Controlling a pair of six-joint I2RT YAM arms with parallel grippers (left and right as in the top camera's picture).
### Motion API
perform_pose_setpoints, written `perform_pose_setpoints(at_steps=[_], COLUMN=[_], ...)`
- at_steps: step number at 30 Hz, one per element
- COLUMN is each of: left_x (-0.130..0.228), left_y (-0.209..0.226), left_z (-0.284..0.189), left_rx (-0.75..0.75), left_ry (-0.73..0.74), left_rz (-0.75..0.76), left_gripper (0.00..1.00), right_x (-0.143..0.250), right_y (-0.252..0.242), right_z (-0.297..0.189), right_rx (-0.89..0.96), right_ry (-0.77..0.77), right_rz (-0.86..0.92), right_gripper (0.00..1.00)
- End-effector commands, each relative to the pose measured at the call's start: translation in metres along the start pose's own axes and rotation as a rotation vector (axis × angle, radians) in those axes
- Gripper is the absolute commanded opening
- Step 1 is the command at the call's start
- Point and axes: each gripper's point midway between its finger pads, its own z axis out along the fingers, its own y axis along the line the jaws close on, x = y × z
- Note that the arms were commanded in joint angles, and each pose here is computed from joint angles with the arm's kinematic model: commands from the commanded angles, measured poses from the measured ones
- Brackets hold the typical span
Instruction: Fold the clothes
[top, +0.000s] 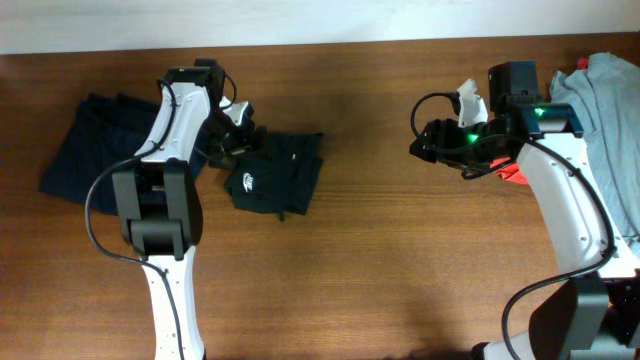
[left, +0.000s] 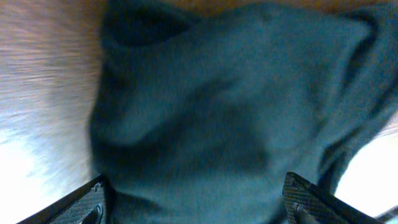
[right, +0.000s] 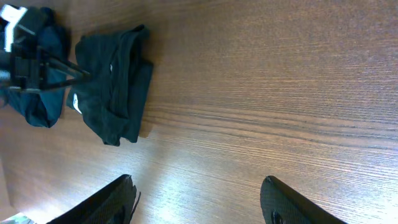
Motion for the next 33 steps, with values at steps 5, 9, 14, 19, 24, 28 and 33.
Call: perform_pose_setpoints(at_steps=[5, 9, 14, 19, 24, 28, 33], left_x=[0.002, 0.006, 0.016, 0.013, 0.011, 0.011, 0.017], left_y=[-0.003, -0.016, 0.022, 0.054, 0.053, 0.04, 0.016], left_z=[0.016, 0.021, 0.017, 0.001, -0.007, 0.006, 0.036], left_rx=[0.106, 0.149, -0.006, 0.037, 0.156, 0.165, 0.221], left_ry=[0.038, 0.063, 0.101, 0.074, 0.051, 0.061, 0.086], left_rz=[0.002, 0.029, -0.056, -0.146, -0.102, -0.071, -0.051], left_gripper=[0.87, 0.79, 0.78, 0.82, 0.87, 0.96, 0.97], right_x=[-0.002, -0.002, 0.003, 0.003, 0.0, 0.003, 0.012], right_y=[-0.001, -0.001, -0.002, -0.002, 0.0, 0.015, 0.035], right_z=[-0.004, -0.004, -0.004, -0.004, -0.002, 0.02, 0.075], right_rx=[0.006, 0.006, 0.013, 0.013, 0.008, -0.013, -0.021], right_ry=[-0.01, -0.009, 0.009, 0.009, 0.001, 0.036, 0.119], right_rz=[-0.008, -0.007, -0.009, -0.008, -0.022, -0.062, -0.031], right_gripper=[0.7, 0.69, 0.69, 0.69, 0.69, 0.39, 0.04])
